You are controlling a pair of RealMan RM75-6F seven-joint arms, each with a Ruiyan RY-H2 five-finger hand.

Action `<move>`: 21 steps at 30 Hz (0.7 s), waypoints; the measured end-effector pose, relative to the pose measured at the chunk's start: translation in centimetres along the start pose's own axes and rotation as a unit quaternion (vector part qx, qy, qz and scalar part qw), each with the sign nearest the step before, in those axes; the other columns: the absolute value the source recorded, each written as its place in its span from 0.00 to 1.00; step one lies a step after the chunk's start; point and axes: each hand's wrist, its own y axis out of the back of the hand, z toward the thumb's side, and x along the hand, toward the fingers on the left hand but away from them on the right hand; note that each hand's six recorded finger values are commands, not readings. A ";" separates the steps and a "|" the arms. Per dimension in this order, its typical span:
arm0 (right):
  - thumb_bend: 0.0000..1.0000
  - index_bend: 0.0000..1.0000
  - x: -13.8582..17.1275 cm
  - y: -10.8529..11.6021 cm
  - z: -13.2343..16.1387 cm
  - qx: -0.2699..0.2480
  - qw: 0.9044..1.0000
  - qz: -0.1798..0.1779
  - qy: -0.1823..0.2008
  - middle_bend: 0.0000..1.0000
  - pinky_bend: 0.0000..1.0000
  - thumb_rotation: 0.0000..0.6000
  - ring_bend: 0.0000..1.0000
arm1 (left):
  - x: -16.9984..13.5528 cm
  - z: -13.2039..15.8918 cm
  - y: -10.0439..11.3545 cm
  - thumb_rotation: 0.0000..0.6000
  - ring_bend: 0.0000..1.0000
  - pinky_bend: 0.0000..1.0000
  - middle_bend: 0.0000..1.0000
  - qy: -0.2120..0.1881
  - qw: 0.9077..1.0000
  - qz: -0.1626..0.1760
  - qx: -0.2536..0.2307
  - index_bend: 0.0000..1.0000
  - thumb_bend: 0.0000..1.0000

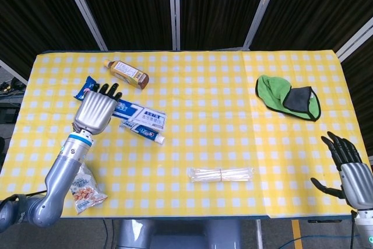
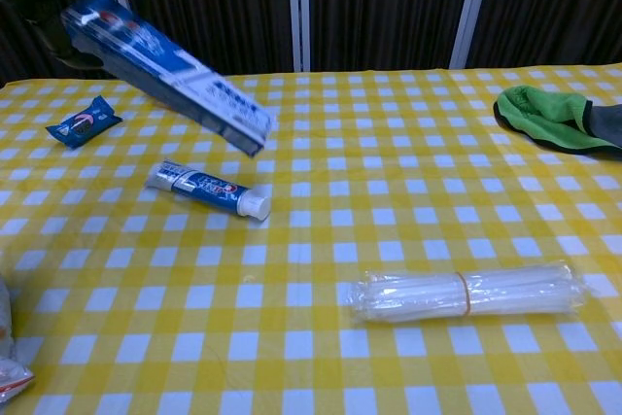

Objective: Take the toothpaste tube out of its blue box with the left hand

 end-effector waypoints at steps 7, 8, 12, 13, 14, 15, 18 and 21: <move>0.08 0.00 0.0 -0.1 0.0 0.003 1.000 0.001 0.001 0.00 0.00 1.00 0.00 | -1.0 1.3 -2.6 1.00 0.00 0.01 0.00 -0.011 0.997 -0.039 -0.069 0.09 0.20; 0.08 0.00 0.0 -0.1 0.0 0.004 1.000 0.001 0.000 0.00 0.00 1.00 0.00 | -1.1 1.3 -2.9 1.00 0.00 0.01 0.00 -0.011 0.996 -0.041 -0.073 0.08 0.20; 0.08 0.00 -0.1 -0.2 0.0 0.007 1.000 0.001 -0.001 0.00 0.00 1.00 0.00 | -1.7 1.0 -3.7 1.00 0.00 0.00 0.00 -0.008 0.995 -0.038 -0.095 0.06 0.20; 0.08 0.00 -0.1 -0.2 -0.1 0.008 1.000 0.001 -0.002 0.00 0.00 1.00 0.00 | -2.1 0.8 -4.0 1.00 0.00 0.00 0.00 -0.007 0.994 -0.035 -0.105 0.06 0.20; 0.08 0.00 -0.1 -0.3 -0.1 0.010 1.000 0.002 -0.003 0.00 0.00 1.00 0.00 | -2.3 0.7 -4.2 1.00 0.00 0.00 0.00 -0.006 0.993 -0.032 -0.112 0.05 0.20; 0.08 0.00 -0.1 -0.3 -0.1 0.011 1.000 0.002 -0.003 0.00 0.00 1.00 0.00 | -2.6 0.5 -4.5 1.00 0.00 0.00 0.00 -0.004 0.992 -0.029 -0.119 0.05 0.20; 0.08 0.00 -0.2 -0.4 -0.2 0.014 1.000 0.002 -0.006 0.00 0.00 1.00 0.00 | -3.9 -0.2 -5.4 1.00 0.00 0.00 0.00 0.002 0.991 -0.013 -0.135 0.03 0.19; 0.08 0.00 -0.2 -0.5 -0.3 0.019 1.000 0.002 -0.007 0.00 0.00 1.00 0.00 | -5.8 -1.2 -6.8 1.00 0.00 0.00 0.00 0.016 0.989 0.009 -0.150 0.00 0.19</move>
